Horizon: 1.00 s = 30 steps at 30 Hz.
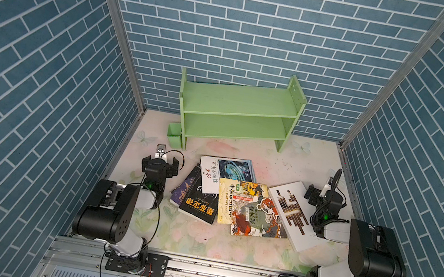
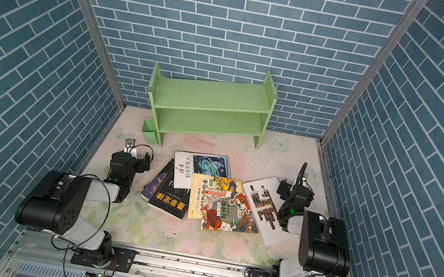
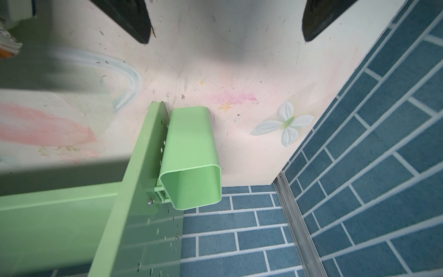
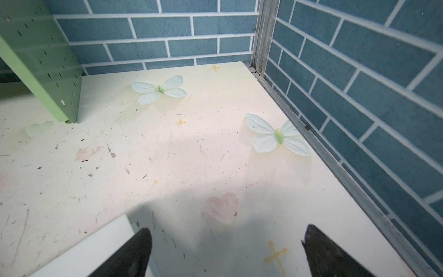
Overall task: Stacking books/files
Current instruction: Pick up the books.
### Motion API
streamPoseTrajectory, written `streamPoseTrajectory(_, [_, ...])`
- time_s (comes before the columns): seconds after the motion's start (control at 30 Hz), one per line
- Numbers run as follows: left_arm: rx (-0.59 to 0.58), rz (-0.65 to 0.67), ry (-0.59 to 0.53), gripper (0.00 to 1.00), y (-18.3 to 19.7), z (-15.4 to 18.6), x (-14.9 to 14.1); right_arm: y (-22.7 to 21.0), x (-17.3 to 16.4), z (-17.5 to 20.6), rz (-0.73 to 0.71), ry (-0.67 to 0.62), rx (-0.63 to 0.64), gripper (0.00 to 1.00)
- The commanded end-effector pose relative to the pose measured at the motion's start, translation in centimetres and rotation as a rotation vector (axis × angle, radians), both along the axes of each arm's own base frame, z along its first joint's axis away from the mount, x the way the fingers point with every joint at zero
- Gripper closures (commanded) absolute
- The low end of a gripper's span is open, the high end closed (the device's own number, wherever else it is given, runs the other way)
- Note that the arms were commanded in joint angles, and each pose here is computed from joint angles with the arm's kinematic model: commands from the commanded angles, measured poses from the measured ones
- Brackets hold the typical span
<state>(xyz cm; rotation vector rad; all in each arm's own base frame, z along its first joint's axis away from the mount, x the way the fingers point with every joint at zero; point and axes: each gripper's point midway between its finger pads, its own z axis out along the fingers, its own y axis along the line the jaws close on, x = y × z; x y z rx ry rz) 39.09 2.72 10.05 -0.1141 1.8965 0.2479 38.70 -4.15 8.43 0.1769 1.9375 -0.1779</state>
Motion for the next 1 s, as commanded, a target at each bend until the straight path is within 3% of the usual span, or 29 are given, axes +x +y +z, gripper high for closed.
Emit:
streamPoseTrajectory(0.0, [0.007,-0.005,0.006,0.0,-0.1,-0.3,-0.1,0.2,0.4,0.7,0.008,-0.02,-0.002,0.01])
streamPoseTrajectory(0.33, [0.004,-0.006,0.001,0.0,-0.1,0.1,-0.2,0.9,0.2,1.6,0.054,-0.041,-0.003,0.01])
streamPoseTrajectory(0.47, [0.007,0.002,0.01,0.0,0.0,2.9,-0.7,0.5,-0.9,4.8,0.02,-0.036,0.002,0.01])
streamPoseTrajectory(0.57, [-0.037,-0.039,-0.022,0.0,-0.8,6.3,-1.4,0.9,-1.9,8.5,0.007,-0.065,0.091,0.01])
streamPoseTrajectory(0.67, [-0.115,-0.075,0.024,0.0,-2.0,9.6,-1.9,2.2,-2.9,11.5,0.031,-0.064,0.227,0.01])
streamPoseTrajectory(0.77, [-0.262,-0.072,0.049,0.0,-3.2,13.4,-2.6,3.7,-3.8,14.4,0.026,-0.081,0.441,0.01])
streamPoseTrajectory(0.97, [-0.673,-0.128,0.112,0.0,-9.3,17.1,-4.9,8.9,-4.1,17.4,0.088,-0.008,0.892,0.01])
